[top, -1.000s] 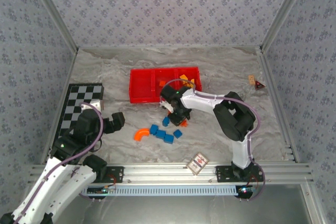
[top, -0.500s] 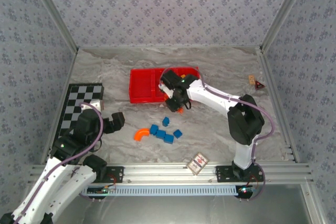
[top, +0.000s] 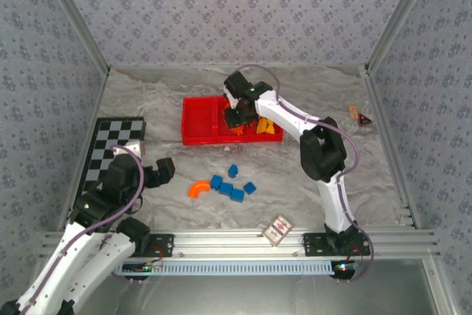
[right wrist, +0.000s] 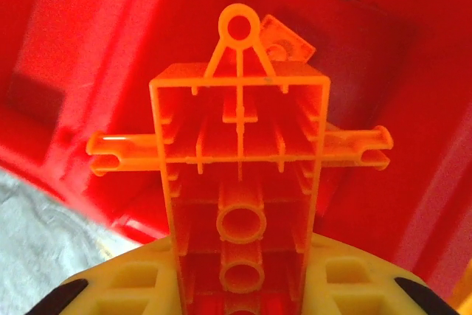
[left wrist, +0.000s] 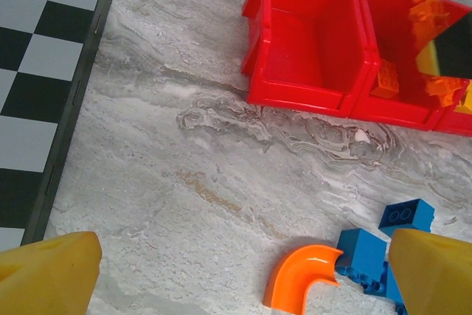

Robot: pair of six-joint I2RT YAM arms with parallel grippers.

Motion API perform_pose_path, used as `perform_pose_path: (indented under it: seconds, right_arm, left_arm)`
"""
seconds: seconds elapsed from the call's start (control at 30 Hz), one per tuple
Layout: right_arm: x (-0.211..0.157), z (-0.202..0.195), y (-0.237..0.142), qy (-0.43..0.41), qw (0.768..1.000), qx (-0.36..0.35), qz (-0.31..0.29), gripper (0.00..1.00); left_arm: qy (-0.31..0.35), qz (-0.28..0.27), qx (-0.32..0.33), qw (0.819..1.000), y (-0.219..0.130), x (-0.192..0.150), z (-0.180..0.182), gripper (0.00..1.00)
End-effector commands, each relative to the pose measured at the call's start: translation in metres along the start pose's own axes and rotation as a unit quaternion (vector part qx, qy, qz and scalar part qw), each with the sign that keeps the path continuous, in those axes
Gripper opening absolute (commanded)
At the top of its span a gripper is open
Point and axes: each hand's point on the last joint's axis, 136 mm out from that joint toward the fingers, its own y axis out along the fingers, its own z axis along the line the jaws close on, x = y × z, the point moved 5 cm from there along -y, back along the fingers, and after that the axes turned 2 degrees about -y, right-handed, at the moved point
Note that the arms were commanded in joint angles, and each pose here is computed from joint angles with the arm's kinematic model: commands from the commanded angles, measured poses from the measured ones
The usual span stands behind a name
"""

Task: Sort the legos into containers by color
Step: Place the lego in the container.

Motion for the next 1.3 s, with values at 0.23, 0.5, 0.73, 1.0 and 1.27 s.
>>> perform_pose_path:
  seconds: [0.23, 0.5, 0.73, 1.0, 1.27]
  right_arm:
    - [0.036, 0.004, 0.007, 0.054, 0.997, 0.041, -0.043, 0.5]
    - [0.043, 0.006, -0.024, 0.047, 0.996, 0.021, -0.078, 0.84]
    - [0.032, 0.005, -0.086, 0.04, 0.989, -0.016, -0.138, 1.0]
    - [-0.016, -0.008, -0.176, -0.007, 0.956, -0.061, -0.286, 1.0]
    - [-0.073, -0.054, -0.233, -0.019, 0.903, -0.015, -0.428, 1.0]
  left_arm:
    - [0.0, -0.008, -0.011, 1.0, -0.004, 0.002, -0.002, 1.0]
    - [-0.001, -0.008, -0.008, 1.0, -0.004, 0.002, -0.001, 1.0]
    - [0.001, -0.002, 0.001, 1.0, -0.001, 0.001, -0.001, 1.0]
    - [0.015, 0.033, 0.002, 0.999, 0.008, -0.004, -0.006, 1.0]
    - [0.177, 0.102, -0.158, 0.966, 0.021, -0.02, -0.051, 1.0]
